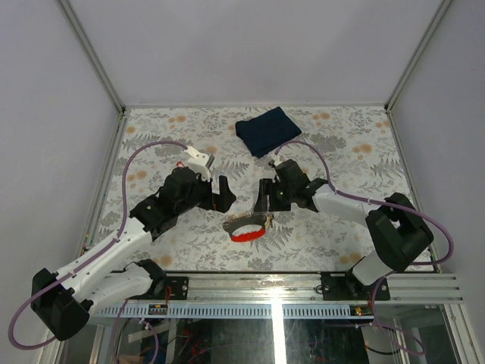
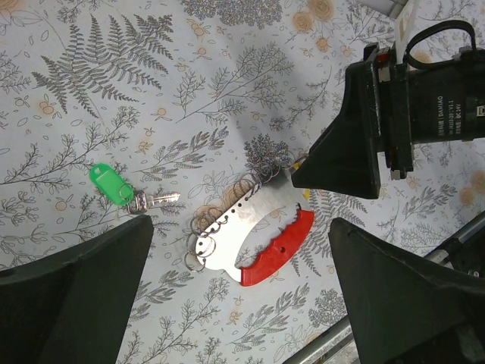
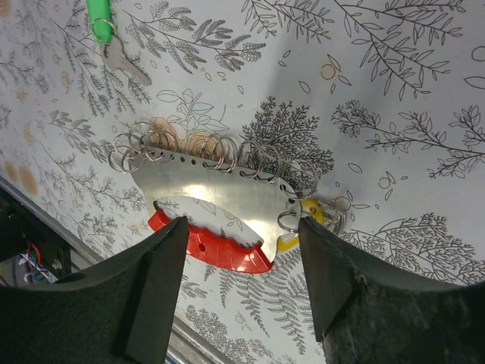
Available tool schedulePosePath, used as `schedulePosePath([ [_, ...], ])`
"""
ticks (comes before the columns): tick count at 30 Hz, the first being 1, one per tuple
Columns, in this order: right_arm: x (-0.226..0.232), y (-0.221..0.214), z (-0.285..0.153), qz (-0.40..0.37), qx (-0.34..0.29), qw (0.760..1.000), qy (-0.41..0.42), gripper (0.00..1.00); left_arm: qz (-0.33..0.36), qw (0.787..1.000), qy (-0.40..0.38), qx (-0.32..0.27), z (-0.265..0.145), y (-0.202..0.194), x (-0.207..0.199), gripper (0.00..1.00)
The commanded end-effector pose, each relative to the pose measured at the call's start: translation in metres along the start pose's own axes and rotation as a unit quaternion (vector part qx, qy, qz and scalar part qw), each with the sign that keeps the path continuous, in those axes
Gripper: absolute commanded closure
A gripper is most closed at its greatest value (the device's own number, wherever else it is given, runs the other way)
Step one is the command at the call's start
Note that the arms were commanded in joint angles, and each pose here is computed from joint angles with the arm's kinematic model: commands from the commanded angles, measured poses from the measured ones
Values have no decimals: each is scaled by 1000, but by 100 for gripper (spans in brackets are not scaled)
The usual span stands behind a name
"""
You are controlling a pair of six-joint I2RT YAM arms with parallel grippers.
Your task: Put the keys on the keyring
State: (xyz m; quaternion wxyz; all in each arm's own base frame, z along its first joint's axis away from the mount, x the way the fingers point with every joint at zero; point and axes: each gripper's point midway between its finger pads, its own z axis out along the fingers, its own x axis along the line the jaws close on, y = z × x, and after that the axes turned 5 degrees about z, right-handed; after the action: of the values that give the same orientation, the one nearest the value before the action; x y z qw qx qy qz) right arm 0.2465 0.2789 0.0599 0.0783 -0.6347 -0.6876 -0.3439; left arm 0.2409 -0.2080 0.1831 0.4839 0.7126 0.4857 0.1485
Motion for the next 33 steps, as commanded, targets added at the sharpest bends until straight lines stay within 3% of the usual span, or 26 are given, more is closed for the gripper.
schedulePosePath([
  [1, 6, 11, 9, 7, -15, 1000, 9, 32, 11, 1000, 5, 0, 0, 0, 4, 0],
  [20, -13, -30, 12, -10, 53, 999, 7, 25, 15, 1000, -3, 13, 4, -6, 2, 0],
  [33, -25, -54, -12, -13, 85, 996, -14, 23, 19, 1000, -1, 14, 4, -7, 3, 0],
])
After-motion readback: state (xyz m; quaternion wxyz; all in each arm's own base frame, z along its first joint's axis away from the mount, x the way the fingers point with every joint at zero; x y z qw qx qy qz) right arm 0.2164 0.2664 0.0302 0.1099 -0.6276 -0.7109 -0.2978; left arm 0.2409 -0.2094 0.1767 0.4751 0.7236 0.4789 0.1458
